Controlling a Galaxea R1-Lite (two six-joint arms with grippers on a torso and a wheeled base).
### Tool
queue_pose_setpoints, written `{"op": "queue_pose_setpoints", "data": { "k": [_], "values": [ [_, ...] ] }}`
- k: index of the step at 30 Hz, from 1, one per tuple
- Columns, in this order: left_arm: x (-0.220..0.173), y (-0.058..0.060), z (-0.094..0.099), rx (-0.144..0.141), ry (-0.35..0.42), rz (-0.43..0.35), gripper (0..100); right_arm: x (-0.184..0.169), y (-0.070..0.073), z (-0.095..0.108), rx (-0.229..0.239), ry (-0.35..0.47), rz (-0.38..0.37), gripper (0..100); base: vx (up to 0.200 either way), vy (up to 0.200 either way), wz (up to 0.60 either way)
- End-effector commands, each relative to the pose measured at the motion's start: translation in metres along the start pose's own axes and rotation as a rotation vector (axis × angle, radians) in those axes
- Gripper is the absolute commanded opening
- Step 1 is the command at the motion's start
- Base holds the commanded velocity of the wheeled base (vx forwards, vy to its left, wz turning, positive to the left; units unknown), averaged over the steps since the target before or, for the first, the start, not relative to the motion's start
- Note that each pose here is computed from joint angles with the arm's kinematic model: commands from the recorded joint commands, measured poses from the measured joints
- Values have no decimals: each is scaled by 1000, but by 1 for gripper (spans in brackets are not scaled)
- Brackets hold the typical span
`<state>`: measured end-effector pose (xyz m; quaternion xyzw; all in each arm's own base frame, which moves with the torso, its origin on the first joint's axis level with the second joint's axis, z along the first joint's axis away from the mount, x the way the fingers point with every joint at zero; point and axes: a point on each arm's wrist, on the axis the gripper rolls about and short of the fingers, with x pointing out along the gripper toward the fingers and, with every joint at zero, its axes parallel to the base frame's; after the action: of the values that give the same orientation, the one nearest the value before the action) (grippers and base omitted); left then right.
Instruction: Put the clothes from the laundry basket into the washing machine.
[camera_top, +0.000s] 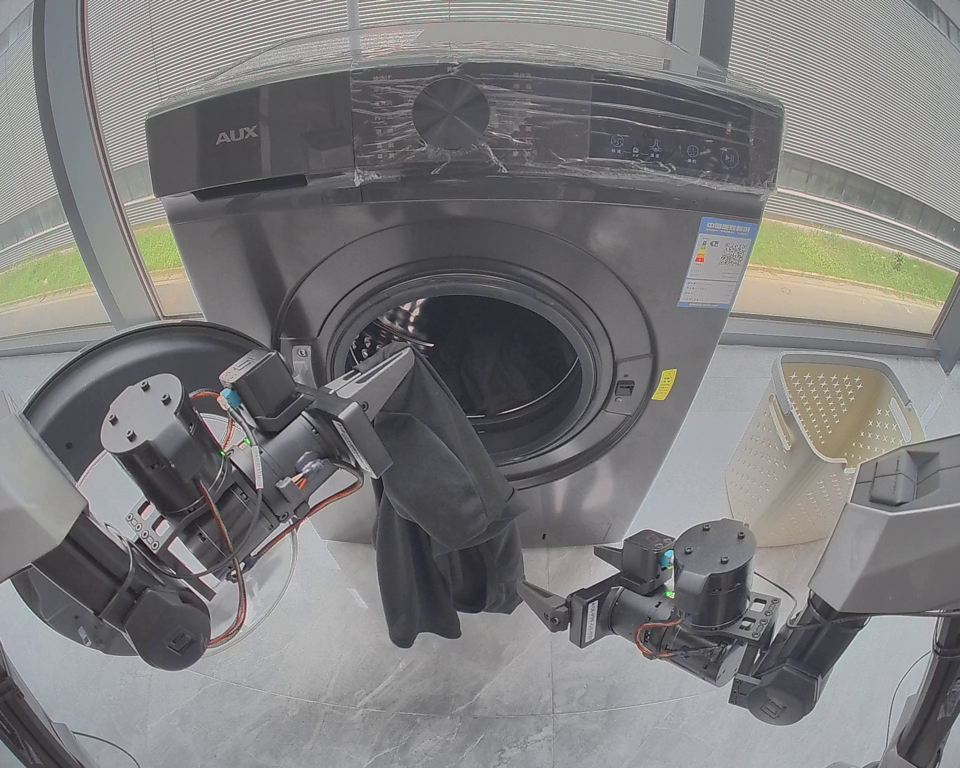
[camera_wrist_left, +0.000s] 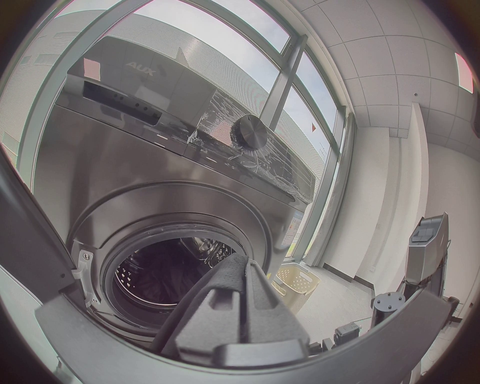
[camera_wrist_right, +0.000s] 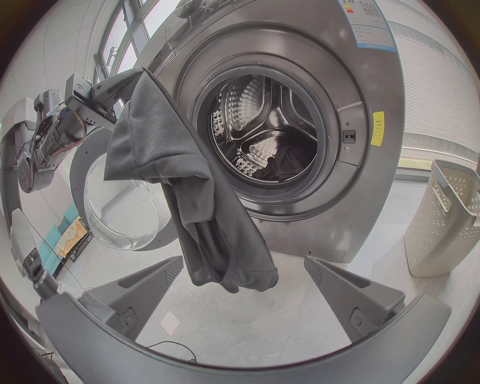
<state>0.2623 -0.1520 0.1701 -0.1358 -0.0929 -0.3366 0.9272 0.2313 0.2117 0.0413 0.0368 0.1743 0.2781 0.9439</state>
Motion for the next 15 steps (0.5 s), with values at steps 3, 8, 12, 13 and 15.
{"op": "queue_pose_setpoints", "data": {
  "k": [3,8,12,13,15],
  "values": [
    [6,-1,7,1,-41,15,0,5,1,-12,-10,37,0,100,0,0,0],
    [14,-2,16,-29,-103,61,0,17,1,-25,-53,67,-4,100,0,0,0],
    [14,-3,15,-31,-100,60,0,28,1,-31,-60,72,-5,100,0,0,0],
    [14,-3,15,-31,-100,61,0,31,1,-31,-60,70,-6,100,0,0,0],
    [14,-3,15,-31,-100,60,0,35,0,-32,-68,62,-7,100,0,0,0]
  ]
}}
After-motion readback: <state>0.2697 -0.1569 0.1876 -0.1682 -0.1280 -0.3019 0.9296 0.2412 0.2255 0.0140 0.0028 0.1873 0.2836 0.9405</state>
